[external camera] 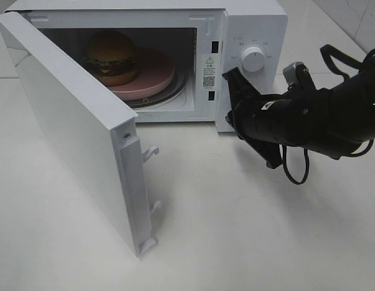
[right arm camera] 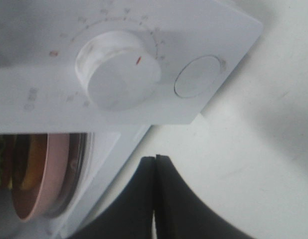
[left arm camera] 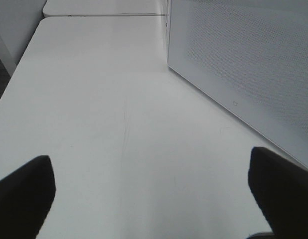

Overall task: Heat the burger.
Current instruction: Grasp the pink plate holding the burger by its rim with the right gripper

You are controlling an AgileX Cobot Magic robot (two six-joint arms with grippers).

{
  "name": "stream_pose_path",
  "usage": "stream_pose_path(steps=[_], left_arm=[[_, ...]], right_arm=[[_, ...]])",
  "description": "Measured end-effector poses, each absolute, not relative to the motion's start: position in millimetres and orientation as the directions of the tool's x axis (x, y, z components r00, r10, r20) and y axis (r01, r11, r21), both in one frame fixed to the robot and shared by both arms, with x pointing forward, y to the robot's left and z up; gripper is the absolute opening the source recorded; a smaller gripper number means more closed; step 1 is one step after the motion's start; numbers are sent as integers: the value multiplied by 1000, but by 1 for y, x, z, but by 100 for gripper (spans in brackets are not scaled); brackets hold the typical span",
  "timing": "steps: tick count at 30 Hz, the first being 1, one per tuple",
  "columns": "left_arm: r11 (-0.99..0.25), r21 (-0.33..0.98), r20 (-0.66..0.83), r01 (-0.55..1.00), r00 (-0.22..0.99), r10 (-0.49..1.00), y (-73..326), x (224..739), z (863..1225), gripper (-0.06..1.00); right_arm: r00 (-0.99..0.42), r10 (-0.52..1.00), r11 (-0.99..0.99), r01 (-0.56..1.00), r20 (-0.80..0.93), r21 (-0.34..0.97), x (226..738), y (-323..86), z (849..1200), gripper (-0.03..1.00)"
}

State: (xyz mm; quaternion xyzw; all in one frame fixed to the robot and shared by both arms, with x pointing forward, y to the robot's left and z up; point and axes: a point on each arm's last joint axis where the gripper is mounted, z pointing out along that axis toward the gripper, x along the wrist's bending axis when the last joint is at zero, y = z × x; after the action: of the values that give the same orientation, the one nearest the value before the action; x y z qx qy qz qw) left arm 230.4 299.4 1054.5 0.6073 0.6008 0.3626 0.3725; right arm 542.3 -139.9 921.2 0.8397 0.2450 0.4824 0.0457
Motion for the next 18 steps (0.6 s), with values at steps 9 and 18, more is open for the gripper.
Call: stream_pose_path(steps=[9, 18], left_arm=[[-1, 888, -7, 460, 15, 1000, 299, 230, 1054, 97], [-1, 888, -7, 460, 15, 1000, 299, 230, 1054, 97]], right_arm=[[283, 718, -643, 620, 636, 450, 530, -137, 933, 0], [23, 897, -266, 826, 442, 497, 523, -142, 951, 0]])
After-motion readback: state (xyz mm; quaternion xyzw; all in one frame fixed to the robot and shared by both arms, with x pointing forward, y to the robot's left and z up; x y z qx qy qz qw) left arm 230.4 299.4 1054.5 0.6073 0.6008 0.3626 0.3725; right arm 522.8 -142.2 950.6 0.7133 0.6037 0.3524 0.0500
